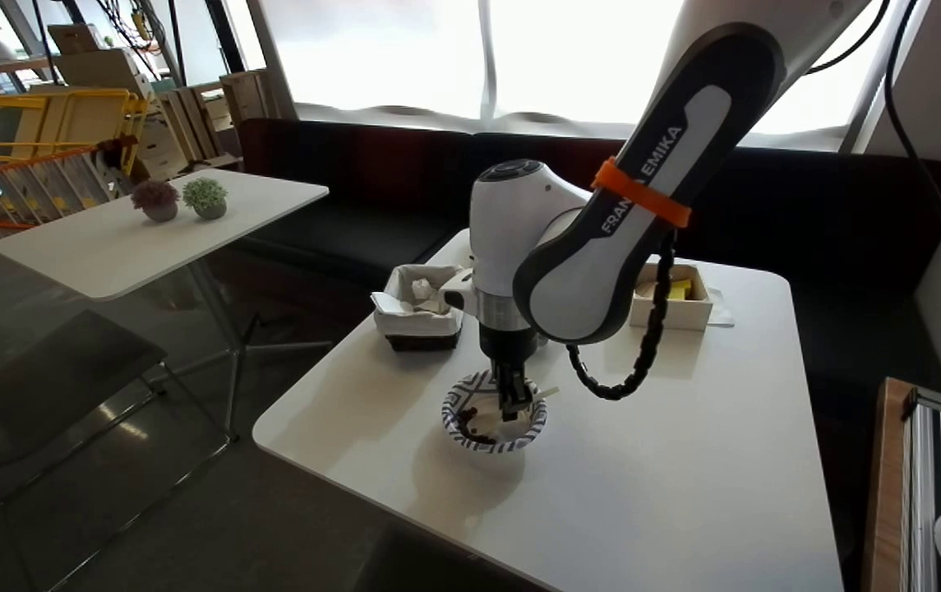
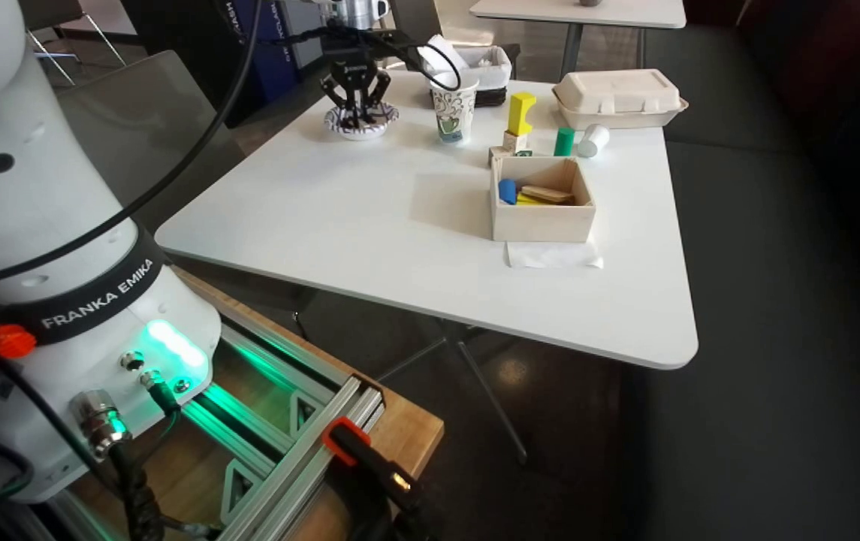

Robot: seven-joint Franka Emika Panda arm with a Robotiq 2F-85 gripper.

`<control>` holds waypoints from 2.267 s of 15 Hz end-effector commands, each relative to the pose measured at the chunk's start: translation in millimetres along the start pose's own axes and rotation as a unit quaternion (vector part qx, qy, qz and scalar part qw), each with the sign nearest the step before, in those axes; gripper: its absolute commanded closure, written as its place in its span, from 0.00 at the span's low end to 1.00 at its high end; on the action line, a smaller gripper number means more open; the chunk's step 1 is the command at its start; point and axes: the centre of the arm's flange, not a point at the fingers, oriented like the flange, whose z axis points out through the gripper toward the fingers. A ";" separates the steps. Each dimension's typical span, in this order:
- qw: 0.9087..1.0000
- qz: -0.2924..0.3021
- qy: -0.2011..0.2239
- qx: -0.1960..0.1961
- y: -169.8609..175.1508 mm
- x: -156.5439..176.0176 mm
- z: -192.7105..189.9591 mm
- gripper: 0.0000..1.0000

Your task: Pick up the spoon and scoop some of the contents from the bowl and pour them in the cup

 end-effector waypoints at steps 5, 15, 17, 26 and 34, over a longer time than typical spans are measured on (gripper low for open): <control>0.997 -0.012 0.064 0.029 8.8 -3.3 10.2 0.96; 0.998 0.017 -0.032 -0.046 11.2 -3.8 1.0 0.96; 0.997 0.019 -0.050 -0.053 8.1 0.4 1.3 0.96; 0.998 -0.004 -0.042 -0.043 -6.7 32.8 5.8 0.96; 1.000 -0.002 0.009 0.010 -13.9 37.4 9.0 0.96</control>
